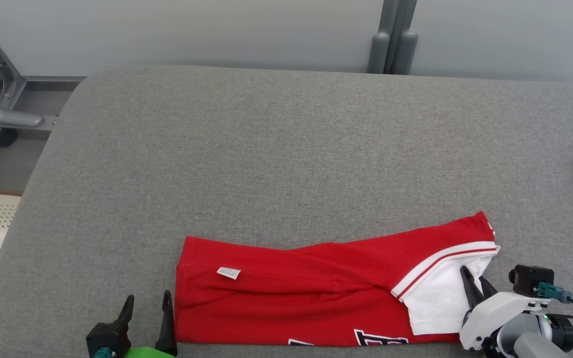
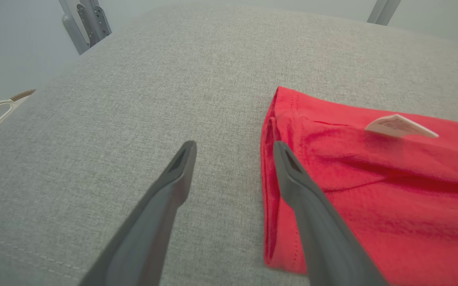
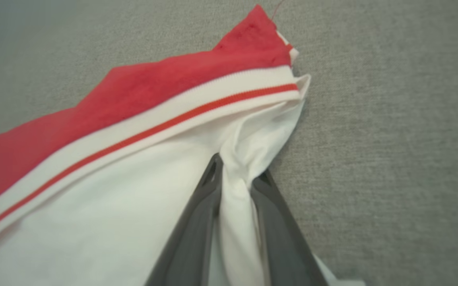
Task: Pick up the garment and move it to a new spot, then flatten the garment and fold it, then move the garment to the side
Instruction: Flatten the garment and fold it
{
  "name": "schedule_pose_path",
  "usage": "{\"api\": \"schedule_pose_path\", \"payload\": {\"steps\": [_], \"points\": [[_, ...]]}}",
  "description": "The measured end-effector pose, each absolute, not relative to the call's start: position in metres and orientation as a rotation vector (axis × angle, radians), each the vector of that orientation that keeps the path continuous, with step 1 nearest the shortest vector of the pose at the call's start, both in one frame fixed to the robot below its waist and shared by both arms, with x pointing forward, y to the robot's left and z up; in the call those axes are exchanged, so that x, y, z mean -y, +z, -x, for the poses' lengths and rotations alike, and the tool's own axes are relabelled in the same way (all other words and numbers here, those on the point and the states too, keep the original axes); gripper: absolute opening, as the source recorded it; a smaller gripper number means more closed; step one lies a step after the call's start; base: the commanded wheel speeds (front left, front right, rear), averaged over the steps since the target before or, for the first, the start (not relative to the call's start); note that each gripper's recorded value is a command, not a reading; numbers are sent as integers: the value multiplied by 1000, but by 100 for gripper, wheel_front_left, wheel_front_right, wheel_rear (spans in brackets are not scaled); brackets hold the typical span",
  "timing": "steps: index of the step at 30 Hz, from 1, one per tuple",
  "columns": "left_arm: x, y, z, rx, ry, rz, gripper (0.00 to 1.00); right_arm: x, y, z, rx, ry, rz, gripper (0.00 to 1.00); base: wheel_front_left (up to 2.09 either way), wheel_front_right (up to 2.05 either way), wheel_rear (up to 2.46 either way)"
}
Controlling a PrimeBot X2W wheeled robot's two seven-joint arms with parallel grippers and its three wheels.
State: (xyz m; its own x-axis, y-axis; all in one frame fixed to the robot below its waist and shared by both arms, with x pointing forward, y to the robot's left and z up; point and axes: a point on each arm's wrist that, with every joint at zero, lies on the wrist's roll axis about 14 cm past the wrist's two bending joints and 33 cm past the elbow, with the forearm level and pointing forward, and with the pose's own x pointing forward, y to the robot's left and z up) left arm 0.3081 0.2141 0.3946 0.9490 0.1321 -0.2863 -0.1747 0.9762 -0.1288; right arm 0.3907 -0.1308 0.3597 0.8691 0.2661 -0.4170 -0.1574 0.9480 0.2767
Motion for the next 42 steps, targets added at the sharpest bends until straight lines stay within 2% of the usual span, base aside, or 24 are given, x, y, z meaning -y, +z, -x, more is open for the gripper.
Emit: {"api": "schedule_pose_path", "payload": {"steps": [6,18,23,31,42], "points": [[-210,401,-311,-258,138,154,100,140,368,-397,-447,202,-261,0,0,0,0],[-187,417,-324,-206,53,157,100,221,397,-414,-335,9,-202,0,0,0,0],[-175,417,-328,-208,19,170,100,226,412,-416,-282,12,-170,0,0,0,0],[-157,418,-335,-210,-40,175,100,163,450,-416,-157,218,-143,0,0,0,0],[-150,419,-328,-206,-56,189,100,31,469,-371,-165,621,-188,0,0,0,0]]}}
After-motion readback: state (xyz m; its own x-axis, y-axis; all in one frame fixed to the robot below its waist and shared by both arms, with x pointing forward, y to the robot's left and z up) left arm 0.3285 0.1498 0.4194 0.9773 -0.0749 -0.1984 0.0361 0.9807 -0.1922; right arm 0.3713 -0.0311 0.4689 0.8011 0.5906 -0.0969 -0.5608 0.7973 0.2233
